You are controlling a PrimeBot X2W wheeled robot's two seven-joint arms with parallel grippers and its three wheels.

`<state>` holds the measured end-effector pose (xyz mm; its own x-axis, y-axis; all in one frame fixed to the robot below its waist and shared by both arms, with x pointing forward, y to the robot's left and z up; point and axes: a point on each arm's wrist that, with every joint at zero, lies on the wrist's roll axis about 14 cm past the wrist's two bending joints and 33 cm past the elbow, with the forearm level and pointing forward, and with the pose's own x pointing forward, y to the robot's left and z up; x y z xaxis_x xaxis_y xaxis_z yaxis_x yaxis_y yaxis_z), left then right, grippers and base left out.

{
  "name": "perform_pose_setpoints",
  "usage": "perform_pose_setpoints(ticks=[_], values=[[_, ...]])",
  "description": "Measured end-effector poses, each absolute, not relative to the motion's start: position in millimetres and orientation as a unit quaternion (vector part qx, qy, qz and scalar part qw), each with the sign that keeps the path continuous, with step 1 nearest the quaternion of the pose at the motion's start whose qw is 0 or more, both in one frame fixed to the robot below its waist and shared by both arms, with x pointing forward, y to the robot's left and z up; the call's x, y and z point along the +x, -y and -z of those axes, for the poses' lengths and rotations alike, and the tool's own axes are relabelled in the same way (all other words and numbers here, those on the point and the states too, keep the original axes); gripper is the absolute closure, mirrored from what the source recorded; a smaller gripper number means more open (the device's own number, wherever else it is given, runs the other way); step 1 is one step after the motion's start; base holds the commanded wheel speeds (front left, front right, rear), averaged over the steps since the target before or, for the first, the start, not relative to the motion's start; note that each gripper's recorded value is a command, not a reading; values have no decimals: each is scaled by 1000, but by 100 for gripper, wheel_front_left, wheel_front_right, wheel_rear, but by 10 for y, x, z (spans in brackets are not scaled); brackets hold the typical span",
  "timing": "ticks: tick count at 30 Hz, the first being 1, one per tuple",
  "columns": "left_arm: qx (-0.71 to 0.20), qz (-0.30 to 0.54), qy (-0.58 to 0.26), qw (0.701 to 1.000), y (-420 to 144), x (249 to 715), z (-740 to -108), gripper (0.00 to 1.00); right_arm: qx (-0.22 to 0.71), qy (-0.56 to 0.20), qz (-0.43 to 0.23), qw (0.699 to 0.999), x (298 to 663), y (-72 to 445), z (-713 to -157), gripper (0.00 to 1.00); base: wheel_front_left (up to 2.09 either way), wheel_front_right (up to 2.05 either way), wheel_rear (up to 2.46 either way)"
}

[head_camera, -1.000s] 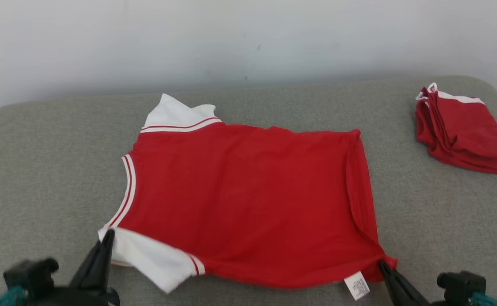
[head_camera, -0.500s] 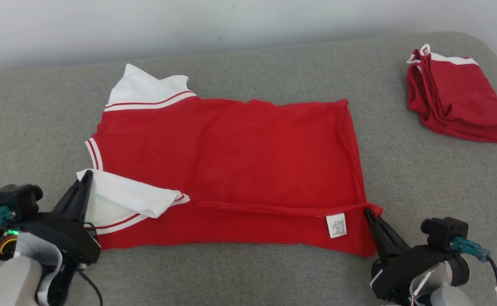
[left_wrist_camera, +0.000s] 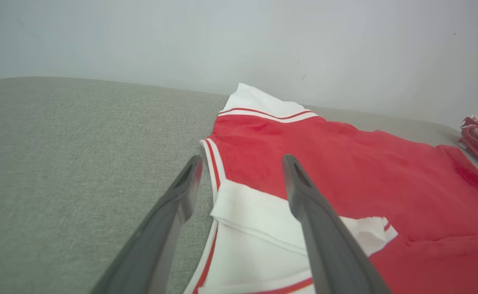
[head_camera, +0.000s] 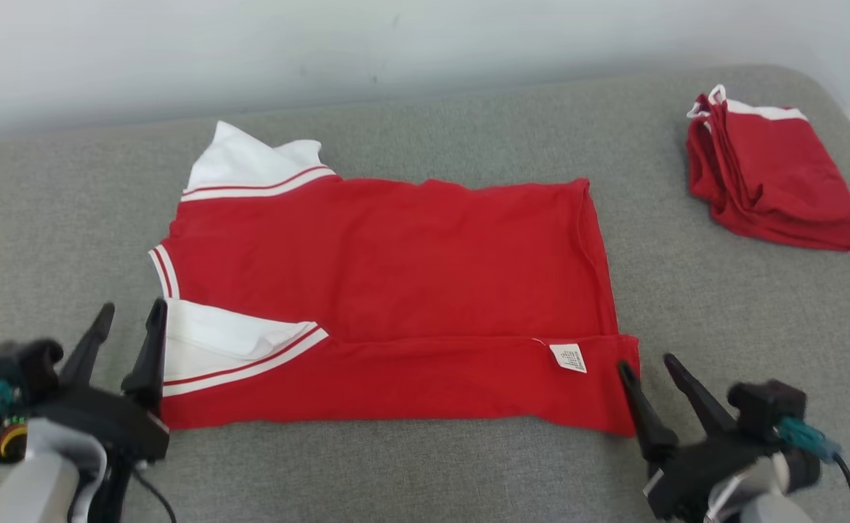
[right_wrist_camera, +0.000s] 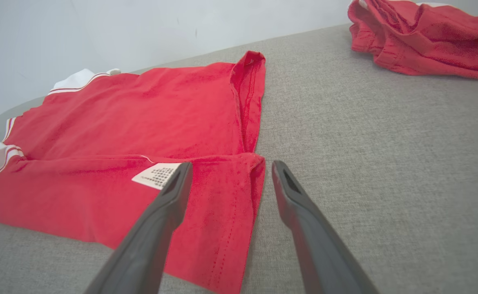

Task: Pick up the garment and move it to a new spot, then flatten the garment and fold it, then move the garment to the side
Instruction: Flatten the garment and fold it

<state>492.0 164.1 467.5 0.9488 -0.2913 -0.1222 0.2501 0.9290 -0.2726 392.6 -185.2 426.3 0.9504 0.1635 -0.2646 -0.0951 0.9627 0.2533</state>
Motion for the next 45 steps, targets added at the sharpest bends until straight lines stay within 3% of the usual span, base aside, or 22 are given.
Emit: perform_pose_setpoints(ticks=[11, 22, 23, 24, 25, 26, 45], values=[[-136, 105, -119, 978, -1869, 4355, -4320, 0, 124, -151, -43, 980, 3665, 1929, -4215, 0, 0, 0, 0], [-121, 98, -185, 970, -1844, 4322, -3905, 0, 109, -211, -43, 970, 3713, 1786, -3894, 0, 0, 0, 0], [-123, 98, -187, 970, -1830, 4331, -3891, 0, 111, -215, -43, 969, 3706, 1773, -3865, 26, 0, 0, 0], [-122, 98, -190, 969, -1825, 4335, -3875, 53, 112, -220, -42, 968, 3699, 1766, -3837, 73, 0, 0, 0], [-123, 97, -191, 969, -1820, 4338, -3868, 92, 111, -222, -42, 968, 3694, 1764, -3820, 100, 0, 0, 0], [-125, 96, -192, 969, -1820, 4338, -3865, 100, 111, -223, -41, 968, 3691, 1761, -3810, 100, 0, 0, 0], [-179, 71, -166, 967, -1815, 3715, -4020, 100, 92, -197, -63, 974, 3486, 1816, -3984, 100, 0, 0, 0]])
